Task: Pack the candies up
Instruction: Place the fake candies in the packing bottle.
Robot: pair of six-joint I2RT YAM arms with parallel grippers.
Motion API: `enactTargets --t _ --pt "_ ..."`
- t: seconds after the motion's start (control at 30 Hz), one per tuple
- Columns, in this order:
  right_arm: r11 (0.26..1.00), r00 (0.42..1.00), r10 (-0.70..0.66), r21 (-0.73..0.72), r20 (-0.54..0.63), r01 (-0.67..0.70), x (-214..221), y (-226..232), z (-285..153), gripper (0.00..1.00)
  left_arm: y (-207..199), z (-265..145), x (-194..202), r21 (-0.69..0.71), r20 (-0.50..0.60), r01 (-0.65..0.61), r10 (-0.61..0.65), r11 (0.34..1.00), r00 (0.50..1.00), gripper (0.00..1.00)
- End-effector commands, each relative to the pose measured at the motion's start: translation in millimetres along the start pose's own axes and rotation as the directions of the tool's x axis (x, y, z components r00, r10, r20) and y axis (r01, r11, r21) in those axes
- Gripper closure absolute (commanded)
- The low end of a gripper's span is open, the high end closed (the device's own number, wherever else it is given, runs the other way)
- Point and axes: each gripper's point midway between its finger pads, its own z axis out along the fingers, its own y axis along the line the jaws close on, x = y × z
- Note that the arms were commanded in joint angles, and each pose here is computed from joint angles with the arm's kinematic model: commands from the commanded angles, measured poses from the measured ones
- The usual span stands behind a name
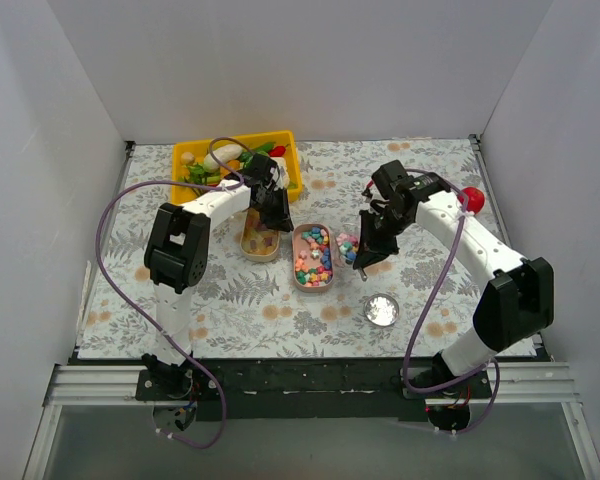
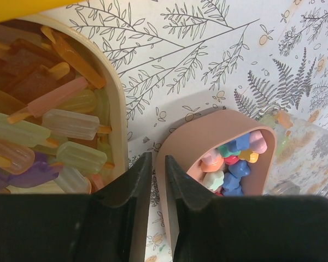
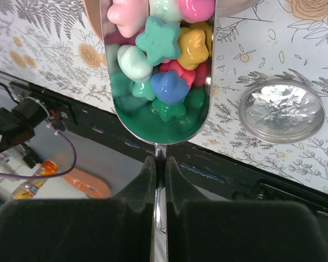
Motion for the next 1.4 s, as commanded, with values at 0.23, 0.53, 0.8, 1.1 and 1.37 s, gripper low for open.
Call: enactTargets --t 0.23,0.53,0.8,1.1,1.37 --pt "0.963 0.986 0.150 -0.215 -0.075 -0.163 -2 11 2 0.99 -6 -24 -9 0.006 0.055 -0.003 0.002 1.000 0.998 0.85" --pt "0.910 0.967 0.238 -0.328 -0.089 -0.254 -15 27 -11 0.99 -9 -27 -13 0.010 0.063 -0.001 0.000 1.000 0.998 0.86" --pt "0.858 0.935 0.335 -0.371 -0.121 -0.355 -13 26 -19 0.99 -7 -27 -11 0.006 0.060 0.004 -0.004 1.000 0.998 0.86" --pt "0.772 0.896 0.407 -0.458 -0.176 -0.441 -17 34 -28 0.99 -7 -29 -9 0.004 0.066 0.010 -0.010 1.000 0.998 0.87" --pt "0.689 0.856 0.471 -0.518 -0.213 -0.507 -14 37 -32 0.99 -7 -31 -9 0.002 0.071 0.014 -0.014 1.000 0.997 0.87"
